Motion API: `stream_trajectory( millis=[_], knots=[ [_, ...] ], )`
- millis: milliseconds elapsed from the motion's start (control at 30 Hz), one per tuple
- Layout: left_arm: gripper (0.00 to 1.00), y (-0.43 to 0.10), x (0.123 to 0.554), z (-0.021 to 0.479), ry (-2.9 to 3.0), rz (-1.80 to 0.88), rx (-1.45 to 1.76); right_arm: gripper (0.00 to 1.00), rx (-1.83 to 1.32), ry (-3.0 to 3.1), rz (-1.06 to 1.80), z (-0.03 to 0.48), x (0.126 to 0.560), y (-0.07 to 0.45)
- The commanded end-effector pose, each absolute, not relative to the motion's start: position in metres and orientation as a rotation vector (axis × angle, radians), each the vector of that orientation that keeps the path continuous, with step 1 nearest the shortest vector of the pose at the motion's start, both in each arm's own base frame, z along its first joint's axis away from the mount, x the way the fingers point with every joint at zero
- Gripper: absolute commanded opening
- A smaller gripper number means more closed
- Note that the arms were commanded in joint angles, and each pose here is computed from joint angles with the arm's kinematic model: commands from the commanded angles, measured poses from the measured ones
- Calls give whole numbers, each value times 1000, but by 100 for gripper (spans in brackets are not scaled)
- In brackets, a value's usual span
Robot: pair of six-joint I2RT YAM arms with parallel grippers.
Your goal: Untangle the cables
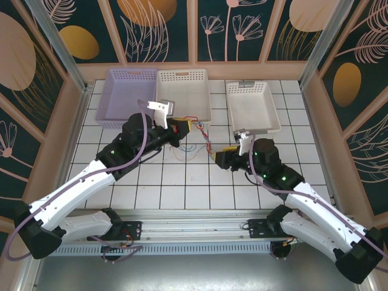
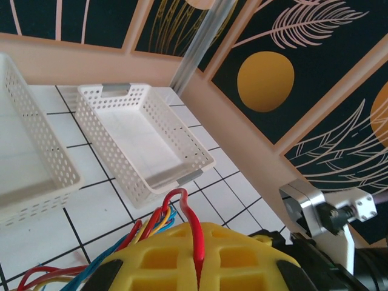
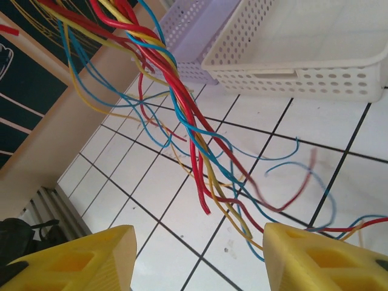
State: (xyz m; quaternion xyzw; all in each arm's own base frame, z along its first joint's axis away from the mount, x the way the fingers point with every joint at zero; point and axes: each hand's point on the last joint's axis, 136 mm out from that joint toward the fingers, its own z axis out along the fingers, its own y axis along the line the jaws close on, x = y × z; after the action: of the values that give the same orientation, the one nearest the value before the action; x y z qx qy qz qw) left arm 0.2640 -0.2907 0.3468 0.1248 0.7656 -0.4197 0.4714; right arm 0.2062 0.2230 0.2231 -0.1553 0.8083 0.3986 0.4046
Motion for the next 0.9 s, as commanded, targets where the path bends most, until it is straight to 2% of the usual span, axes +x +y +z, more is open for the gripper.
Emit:
stream_trajectory(
  millis=[0, 200, 567, 700, 867],
  knots=[
    [0, -288, 266, 371, 1832, -1078, 245, 57, -390, 2021, 1089, 217, 195, 226],
    [0, -285, 265, 373, 1857, -1112, 176, 57, -478, 1975, 1254, 199, 164, 250],
    [0, -284, 268, 373, 1897, -1153, 73, 56, -450, 2026, 1137, 164, 165, 257],
    [0, -280, 272, 371, 1917, -1131, 35, 54, -455, 2025, 1108, 163, 163, 258],
    [0, -273, 274, 370, 1924, -1120, -33, 53, -386, 1909, 1129, 192, 155, 245]
  ],
)
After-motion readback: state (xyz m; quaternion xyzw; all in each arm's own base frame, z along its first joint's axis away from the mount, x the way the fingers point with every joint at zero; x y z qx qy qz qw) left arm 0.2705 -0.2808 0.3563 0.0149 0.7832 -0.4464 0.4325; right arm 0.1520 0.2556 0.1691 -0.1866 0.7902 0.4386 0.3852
